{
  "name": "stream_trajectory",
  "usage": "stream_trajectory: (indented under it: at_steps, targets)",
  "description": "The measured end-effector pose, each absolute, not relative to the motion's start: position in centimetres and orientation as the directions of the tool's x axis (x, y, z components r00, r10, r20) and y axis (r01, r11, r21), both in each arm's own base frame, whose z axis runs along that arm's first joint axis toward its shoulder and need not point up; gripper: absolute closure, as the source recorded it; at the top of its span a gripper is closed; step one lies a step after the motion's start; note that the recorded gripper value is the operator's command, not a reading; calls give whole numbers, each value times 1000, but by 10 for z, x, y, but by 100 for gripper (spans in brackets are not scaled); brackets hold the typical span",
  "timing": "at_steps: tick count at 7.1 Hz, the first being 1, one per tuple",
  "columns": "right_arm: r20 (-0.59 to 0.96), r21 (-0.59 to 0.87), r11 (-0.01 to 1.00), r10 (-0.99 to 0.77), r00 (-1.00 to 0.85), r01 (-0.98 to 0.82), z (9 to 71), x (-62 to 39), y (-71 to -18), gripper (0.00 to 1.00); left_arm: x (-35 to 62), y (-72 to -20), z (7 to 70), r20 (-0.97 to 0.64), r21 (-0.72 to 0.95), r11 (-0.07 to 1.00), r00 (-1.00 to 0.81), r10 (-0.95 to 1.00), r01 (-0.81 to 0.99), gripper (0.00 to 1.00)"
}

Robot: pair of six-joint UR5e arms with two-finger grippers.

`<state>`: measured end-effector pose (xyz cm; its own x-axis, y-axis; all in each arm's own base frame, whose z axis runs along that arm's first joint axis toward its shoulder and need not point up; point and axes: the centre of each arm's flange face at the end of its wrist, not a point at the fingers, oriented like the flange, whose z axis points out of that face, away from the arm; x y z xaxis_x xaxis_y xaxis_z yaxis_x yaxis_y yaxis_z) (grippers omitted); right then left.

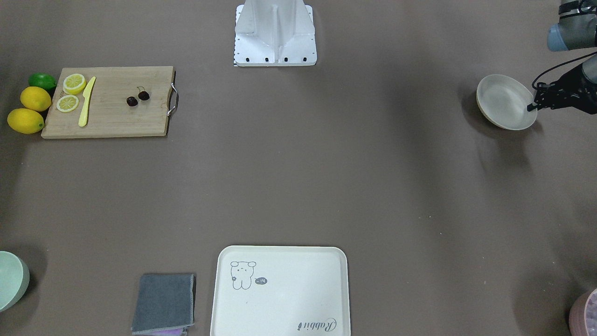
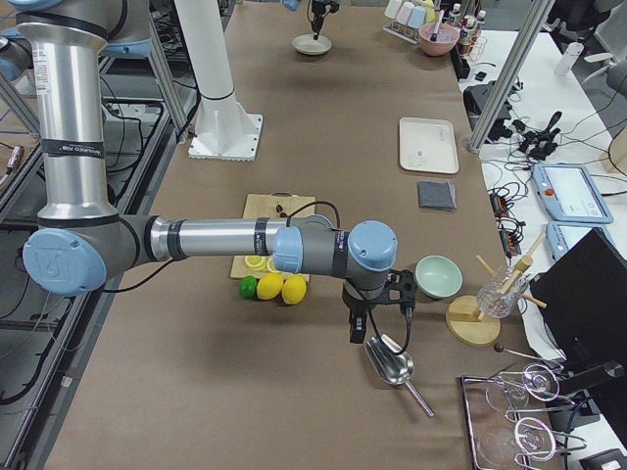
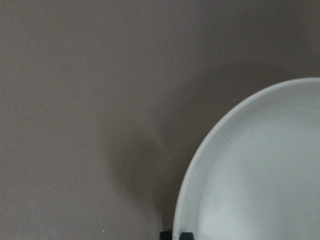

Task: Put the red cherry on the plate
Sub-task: 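Grasp the white plate rim with the left gripper and slide it toward table center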

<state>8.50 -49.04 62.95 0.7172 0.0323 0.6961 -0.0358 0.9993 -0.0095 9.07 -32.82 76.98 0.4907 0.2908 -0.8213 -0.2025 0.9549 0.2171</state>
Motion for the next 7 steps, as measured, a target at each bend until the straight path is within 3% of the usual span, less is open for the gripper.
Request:
stream_trajectory:
  at_steps: [3,7]
  targets:
    - [697,11,999,15,717,-32,626,85,-492,0,73,-376,729,-901,142,988,404,157,-65,100]
    - [704,98,995,-46,709,-33,602,84,-494,0,108,-499,614,-938,5,991,343,-42,135,100]
